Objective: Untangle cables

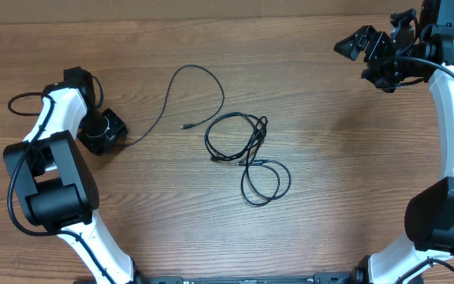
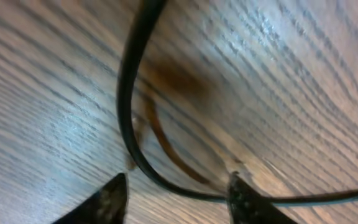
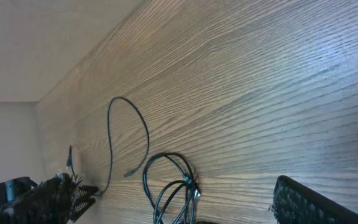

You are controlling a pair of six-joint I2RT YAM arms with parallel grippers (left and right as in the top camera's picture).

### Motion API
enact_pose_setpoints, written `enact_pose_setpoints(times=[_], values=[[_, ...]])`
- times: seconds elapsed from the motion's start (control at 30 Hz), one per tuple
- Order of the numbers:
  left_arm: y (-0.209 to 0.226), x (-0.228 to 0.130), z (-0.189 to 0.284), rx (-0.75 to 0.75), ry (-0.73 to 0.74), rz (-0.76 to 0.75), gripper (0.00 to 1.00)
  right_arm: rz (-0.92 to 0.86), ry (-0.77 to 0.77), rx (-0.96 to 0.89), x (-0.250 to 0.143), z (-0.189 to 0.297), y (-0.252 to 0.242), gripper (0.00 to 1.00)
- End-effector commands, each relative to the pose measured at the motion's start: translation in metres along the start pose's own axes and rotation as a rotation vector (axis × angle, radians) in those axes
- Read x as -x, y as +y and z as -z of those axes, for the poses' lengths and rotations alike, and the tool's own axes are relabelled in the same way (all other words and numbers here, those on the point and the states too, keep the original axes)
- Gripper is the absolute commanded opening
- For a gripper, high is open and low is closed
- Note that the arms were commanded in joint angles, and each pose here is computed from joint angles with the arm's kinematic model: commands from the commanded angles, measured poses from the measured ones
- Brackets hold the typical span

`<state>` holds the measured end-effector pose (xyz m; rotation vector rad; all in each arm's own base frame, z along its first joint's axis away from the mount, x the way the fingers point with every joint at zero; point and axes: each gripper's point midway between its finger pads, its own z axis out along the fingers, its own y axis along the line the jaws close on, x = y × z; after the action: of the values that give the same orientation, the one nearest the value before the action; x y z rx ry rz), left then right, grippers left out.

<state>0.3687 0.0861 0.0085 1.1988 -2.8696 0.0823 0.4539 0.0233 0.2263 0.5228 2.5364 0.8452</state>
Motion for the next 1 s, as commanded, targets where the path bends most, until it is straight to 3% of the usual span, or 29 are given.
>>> enact_pose_setpoints(times=[0.0, 0.1, 0.23, 0.37, 0.4, 0.5, 0.57, 0.77, 0.97], values=[[0.011, 0.014, 0.008, 0.077, -0.093, 0.004, 0.69, 0.034, -0.038, 0.008, 0.003, 0.014, 0.009, 1.00], [0.012, 0.019, 0.008, 0.083, -0.116, 0.005, 0.73, 0.035, -0.038, 0.008, 0.003, 0.014, 0.009, 1.00], [0.006, 0.019, 0.004, 0.052, -0.121, 0.003, 0.55, 0.034, -0.038, 0.008, 0.003, 0.014, 0.009, 1.00], [0.005, 0.017, -0.005, 0.046, -0.129, 0.012, 0.50, 0.034, -0.038, 0.008, 0.003, 0.014, 0.009, 1.00], [0.006, 0.017, -0.008, 0.046, -0.129, 0.012, 0.45, 0.034, -0.038, 0.008, 0.003, 0.014, 0.009, 1.00], [0.008, 0.013, -0.015, 0.049, -0.125, 0.012, 0.06, 0.034, -0.038, 0.008, 0.003, 0.014, 0.009, 1.00], [0.001, 0.014, -0.006, 0.015, -0.116, -0.017, 0.04, 0.034, -0.038, 0.008, 0.003, 0.014, 0.009, 1.00], [-0.040, 0.018, 0.078, -0.164, -0.090, -0.040, 0.04, 0.034, -0.038, 0.008, 0.003, 0.014, 0.009, 1.00], [-0.108, -0.018, 0.221, -0.615, -0.049, -0.142, 0.04, 0.034, -0.038, 0.008, 0.003, 0.014, 0.009, 1.00]])
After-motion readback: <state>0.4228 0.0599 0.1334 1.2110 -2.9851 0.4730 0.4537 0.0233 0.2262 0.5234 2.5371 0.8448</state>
